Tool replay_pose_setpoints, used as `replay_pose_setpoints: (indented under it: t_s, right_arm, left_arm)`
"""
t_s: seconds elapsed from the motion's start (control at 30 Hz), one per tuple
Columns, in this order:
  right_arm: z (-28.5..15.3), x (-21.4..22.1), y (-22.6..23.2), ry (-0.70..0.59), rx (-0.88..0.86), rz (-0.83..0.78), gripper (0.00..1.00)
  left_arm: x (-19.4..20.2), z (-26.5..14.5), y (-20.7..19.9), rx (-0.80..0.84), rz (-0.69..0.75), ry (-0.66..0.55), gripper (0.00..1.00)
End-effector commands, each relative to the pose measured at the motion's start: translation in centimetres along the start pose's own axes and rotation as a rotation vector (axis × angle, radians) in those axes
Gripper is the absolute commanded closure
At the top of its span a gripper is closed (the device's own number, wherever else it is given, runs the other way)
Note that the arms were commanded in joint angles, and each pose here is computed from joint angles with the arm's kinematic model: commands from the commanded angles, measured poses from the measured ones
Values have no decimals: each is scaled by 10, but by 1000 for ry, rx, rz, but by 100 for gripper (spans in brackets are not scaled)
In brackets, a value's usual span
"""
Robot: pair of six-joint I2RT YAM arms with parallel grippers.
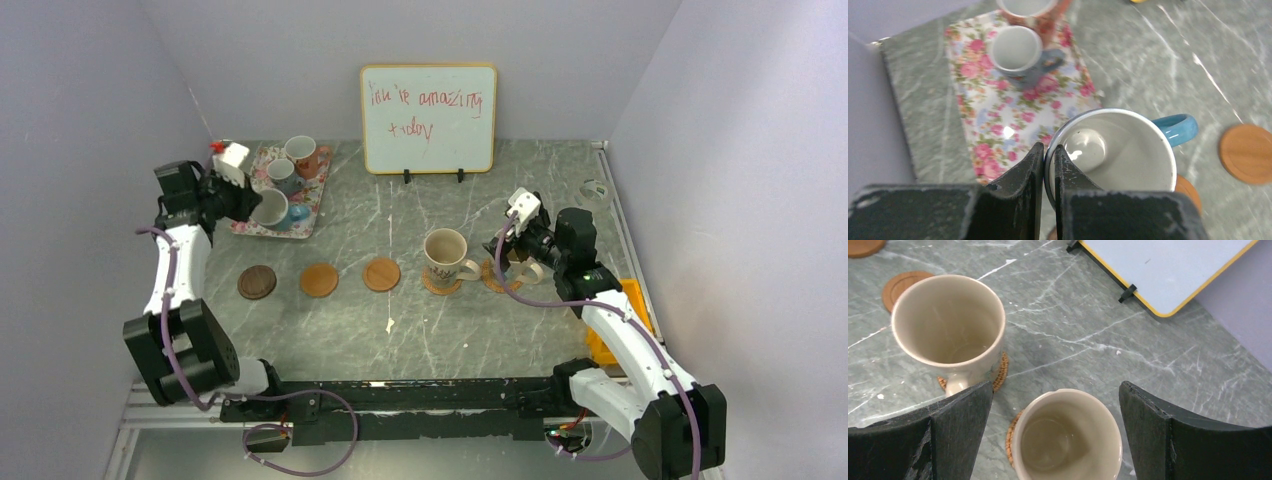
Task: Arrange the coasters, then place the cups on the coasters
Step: Place the cup at the center of the board.
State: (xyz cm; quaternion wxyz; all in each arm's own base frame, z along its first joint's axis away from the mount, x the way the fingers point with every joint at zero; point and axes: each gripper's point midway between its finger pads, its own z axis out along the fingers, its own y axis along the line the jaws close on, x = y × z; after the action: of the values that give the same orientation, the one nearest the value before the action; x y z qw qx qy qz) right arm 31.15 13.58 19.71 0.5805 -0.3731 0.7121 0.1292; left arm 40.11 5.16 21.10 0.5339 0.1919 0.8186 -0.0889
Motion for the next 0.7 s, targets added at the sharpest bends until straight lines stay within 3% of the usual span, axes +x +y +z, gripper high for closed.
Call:
replay_pose_setpoints:
  t_s: [0.0,0.4,0.67]
  right_arm:
    - [-6,-22,10,-69,-67,-31,0]
    - [-16,-30,61,-134,-323,-80,0]
    - [-29,-54,83,-195,-411,-133,0]
  left_arm:
    - [1,-11,-60,162,140,-13,95]
    - [59,-20,-182,525,228,104,95]
    - [79,-18,-224,600,310,142,95]
